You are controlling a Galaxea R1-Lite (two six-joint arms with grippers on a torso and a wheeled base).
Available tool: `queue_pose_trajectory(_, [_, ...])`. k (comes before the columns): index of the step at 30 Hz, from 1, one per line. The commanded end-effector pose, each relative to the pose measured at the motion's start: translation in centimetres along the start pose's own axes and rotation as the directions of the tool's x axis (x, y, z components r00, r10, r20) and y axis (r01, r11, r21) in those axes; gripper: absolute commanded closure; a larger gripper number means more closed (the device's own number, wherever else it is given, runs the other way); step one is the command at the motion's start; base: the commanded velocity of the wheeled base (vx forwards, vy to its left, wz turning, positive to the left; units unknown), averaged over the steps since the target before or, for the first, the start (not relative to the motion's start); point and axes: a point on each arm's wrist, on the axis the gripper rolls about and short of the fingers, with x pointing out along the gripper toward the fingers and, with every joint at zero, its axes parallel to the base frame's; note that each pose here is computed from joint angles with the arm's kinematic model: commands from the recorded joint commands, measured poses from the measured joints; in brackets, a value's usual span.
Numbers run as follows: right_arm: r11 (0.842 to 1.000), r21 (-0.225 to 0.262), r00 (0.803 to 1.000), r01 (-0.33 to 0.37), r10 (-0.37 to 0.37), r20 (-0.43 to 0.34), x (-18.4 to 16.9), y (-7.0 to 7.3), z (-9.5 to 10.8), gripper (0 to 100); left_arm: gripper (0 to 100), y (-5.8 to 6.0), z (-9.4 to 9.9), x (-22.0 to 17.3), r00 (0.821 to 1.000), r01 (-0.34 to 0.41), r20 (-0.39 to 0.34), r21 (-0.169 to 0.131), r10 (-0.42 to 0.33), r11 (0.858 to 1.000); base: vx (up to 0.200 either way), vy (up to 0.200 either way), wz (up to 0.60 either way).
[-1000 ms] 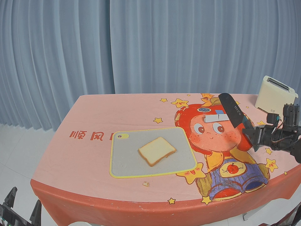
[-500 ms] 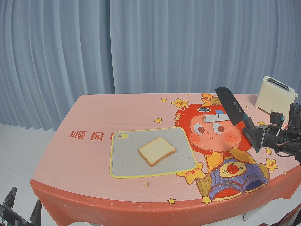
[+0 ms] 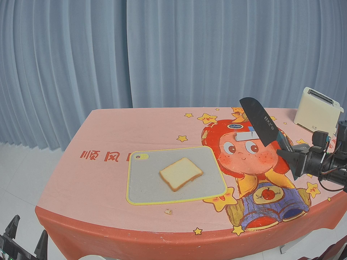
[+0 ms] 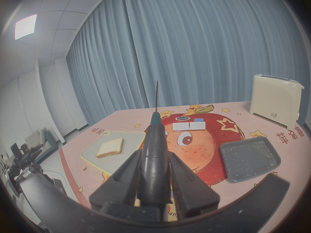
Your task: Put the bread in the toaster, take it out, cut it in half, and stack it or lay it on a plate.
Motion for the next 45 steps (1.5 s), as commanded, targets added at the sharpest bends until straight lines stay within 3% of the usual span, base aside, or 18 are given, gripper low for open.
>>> queue_pose_trajectory(1, [1.0, -0.005, 1.0, -0.009, 0.009, 0.018, -0.3, 0.3, 0.3, 100, 0, 0.0, -0.4, 0.1, 1.0, -0.001, -0.017, 0.0, 0.001, 1.0, 0.0, 0.0, 0.0])
queue_pose_trajectory(6, [1.0, 0.006, 1.0, -0.003, 0.003, 0.003, -0.3, 0.2, -0.2, 100, 0, 0.0, -0.4, 0.1, 1.0, 0.001, -0.017, 0.0, -0.001, 1.0, 0.0, 0.0, 0.0])
queue_pose_trajectory(12, [0.995, 0.102, 0.999, -0.021, 0.015, 0.053, -1.6, 0.8, 0.4, 100, 0, 0.0, -0.4, 0.1, 1.0, -0.001, -0.017, 0.0, 0.001, 1.0, 0.0, 0.0, 0.0])
queue_pose_trajectory(16, [0.994, 0.108, 0.998, -0.036, 0.029, 0.063, -3.0, 1.2, -0.1, 100, 0, 0.0, -0.4, 0.1, 1.0, 0.001, -0.017, 0.0, -0.001, 1.0, 0.0, 0.0, 0.0])
queue_pose_trajectory(20, [0.994, 0.071, 0.994, -0.086, 0.081, 0.07, -3.4, 2.3, -0.4, 100, 0, 0.0, -0.4, 0.1, 1.0, 0.001, -0.017, 0.0, -0.001, 1.0, 0.0, 0.0, 0.0])
queue_pose_trajectory(25, [0.996, -0.019, 0.992, -0.091, 0.092, 0.091, -3.4, 2.6, 0.4, 100, 0, 0.0, -0.4, 0.1, 1.0, 0.001, -0.017, 0.0, -0.001, 1.0, 0.0, 0.0, 0.0])
queue_pose_trajectory(31, [0.978, -0.134, 0.98, -0.157, 0.171, 0.099, -3.0, 4.2, 1.3, 100, 0, 0.0, -0.4, 0.1, 1.0, -0.001, -0.017, 0.0, 0.001, 1.0, 0.0, 0.0, 0.0])
queue_pose_trajectory(36, [0.959, -0.156, 0.965, -0.235, 0.25, 0.079, -1.9, 6.0, 2.3, 100, 0, 0.0, -0.4, 0.1, 1.0, 0.001, -0.017, 0.0, -0.001, 1.0, 0.0, 0.0, 0.0])
queue_pose_trajectory(45, [0.944, -0.168, 0.958, -0.286, 0.287, -0.019, 1.5, 7.6, 2.5, 100, 0, 0.0, -0.4, 0.1, 1.0, 0.001, -0.017, 0.0, -0.001, 1.0, 0.0, 0.0, 0.0])
